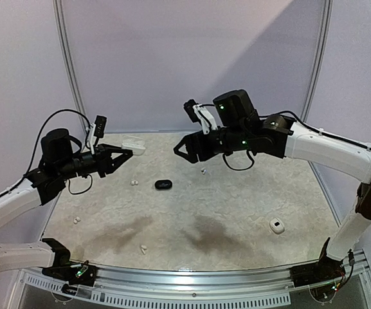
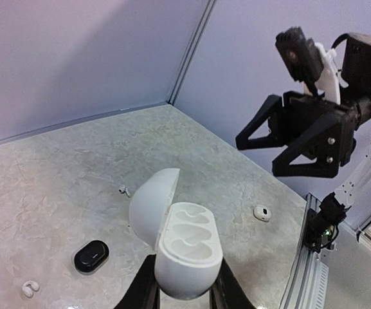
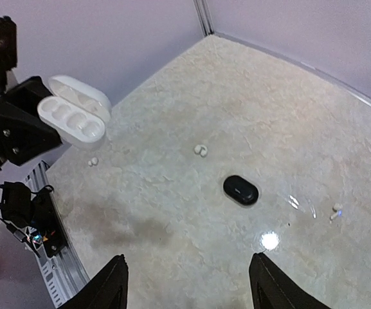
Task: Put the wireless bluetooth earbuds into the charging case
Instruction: Pick up the right earbud from the center of the board.
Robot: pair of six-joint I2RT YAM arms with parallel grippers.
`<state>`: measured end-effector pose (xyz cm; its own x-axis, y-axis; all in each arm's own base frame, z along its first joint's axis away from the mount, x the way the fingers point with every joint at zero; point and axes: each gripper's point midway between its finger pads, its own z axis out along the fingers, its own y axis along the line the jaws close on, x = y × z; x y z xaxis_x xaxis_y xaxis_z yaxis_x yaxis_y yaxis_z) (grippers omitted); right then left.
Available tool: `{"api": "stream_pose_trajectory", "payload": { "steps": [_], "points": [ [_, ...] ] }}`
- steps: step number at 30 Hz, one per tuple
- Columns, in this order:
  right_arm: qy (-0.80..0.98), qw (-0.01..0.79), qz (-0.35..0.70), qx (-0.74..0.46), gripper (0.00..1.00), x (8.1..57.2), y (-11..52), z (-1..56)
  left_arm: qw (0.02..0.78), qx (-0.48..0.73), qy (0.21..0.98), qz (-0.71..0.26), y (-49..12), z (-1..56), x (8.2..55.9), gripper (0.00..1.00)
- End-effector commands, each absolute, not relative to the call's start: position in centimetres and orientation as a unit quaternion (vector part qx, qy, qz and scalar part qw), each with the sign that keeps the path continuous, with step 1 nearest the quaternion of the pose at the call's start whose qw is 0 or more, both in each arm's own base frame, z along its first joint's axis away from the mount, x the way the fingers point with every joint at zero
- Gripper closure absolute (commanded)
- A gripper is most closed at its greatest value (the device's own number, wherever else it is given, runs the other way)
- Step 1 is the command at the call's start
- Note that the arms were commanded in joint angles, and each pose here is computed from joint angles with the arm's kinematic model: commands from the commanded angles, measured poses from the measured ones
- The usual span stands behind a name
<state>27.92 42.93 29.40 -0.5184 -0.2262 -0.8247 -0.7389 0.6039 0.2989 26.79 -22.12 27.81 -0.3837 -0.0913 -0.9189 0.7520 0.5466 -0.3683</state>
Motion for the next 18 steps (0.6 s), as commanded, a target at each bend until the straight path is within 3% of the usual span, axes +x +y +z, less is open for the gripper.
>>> {"api": "stream_pose_trajectory", "payload": {
  "steps": [1,5,12,18],
  "points": [
    [0.856,0.326,0.277,-0.289,0.36,26.9,41.7,24.4,0.505,0.190,0.739,-0.403,-20.3,26.7,27.6,1.00],
    [0.849,0.291,0.260,-0.356,0.37,24.2,44.7,20.8,0.510,0.175,0.749,-0.385,-18.9,26.3,28.0,1.00],
    [0.820,0.224,0.272,-0.451,0.50,19.2,51.4,15.2,0.536,0.126,0.751,-0.365,-15.4,25.7,27.8,1.00],
    [0.796,0.201,0.268,-0.504,0.51,16.5,55.4,10.3,0.541,0.105,0.753,-0.360,-14.2,24.7,27.0,1.00]
  ]
}}
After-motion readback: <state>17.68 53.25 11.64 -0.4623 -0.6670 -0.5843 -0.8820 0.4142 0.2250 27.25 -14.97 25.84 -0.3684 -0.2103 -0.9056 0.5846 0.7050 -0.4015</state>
